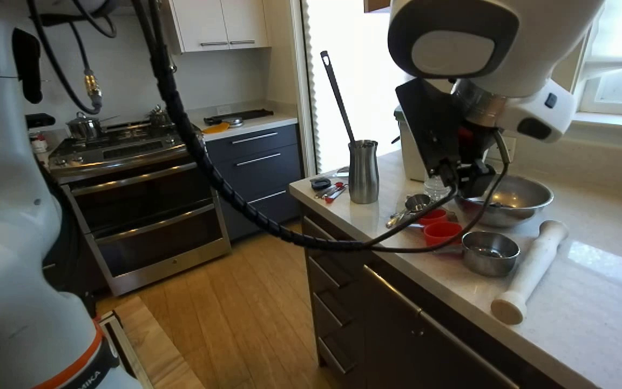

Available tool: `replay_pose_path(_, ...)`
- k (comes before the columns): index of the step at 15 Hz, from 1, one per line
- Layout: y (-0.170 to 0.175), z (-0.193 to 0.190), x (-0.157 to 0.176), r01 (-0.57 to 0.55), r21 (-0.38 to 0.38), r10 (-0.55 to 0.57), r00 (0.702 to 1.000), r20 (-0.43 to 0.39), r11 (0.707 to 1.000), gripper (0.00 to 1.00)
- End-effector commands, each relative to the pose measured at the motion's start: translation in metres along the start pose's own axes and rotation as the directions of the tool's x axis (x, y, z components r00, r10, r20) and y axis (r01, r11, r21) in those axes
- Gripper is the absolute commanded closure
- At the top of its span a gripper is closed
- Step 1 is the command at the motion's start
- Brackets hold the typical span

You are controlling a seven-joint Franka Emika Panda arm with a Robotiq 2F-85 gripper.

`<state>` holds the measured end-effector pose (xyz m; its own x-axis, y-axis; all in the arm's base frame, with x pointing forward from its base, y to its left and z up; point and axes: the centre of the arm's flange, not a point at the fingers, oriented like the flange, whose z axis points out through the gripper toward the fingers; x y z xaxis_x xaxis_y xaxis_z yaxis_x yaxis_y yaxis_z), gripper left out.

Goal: Remove the black and red scissors from the metallic dishpan and place on the worktop

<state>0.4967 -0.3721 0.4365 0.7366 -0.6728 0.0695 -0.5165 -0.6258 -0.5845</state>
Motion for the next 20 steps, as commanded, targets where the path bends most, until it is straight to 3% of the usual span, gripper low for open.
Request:
replay_pose_path(1, 0.031, 0.018, 0.027, -0.109, 0.149, 0.104, 0.994, 0.041, 0.983, 0.00)
replay_pose_path(2, 0.037, 0.023, 0.030, -0.131, 0.170, 0.125, 0.991, 0.046, 0.977, 0.00)
replay_pose_path(3, 0.027, 0.015, 0.011, -0.100, 0.113, 0.098, 0.995, 0.025, 0.988, 0.00)
replay_pose_path(12, 0.044, 0.028, 0.032, -0.144, 0.164, 0.141, 0.990, 0.031, 0.976, 0.00)
replay_pose_path(16, 0.069, 0.046, 0.047, -0.209, 0.239, 0.202, 0.978, 0.054, 0.948, 0.00)
replay_pose_path(20, 0.098, 0.059, 0.059, -0.290, 0.361, 0.282, 0.956, 0.076, 0.886, 0.00)
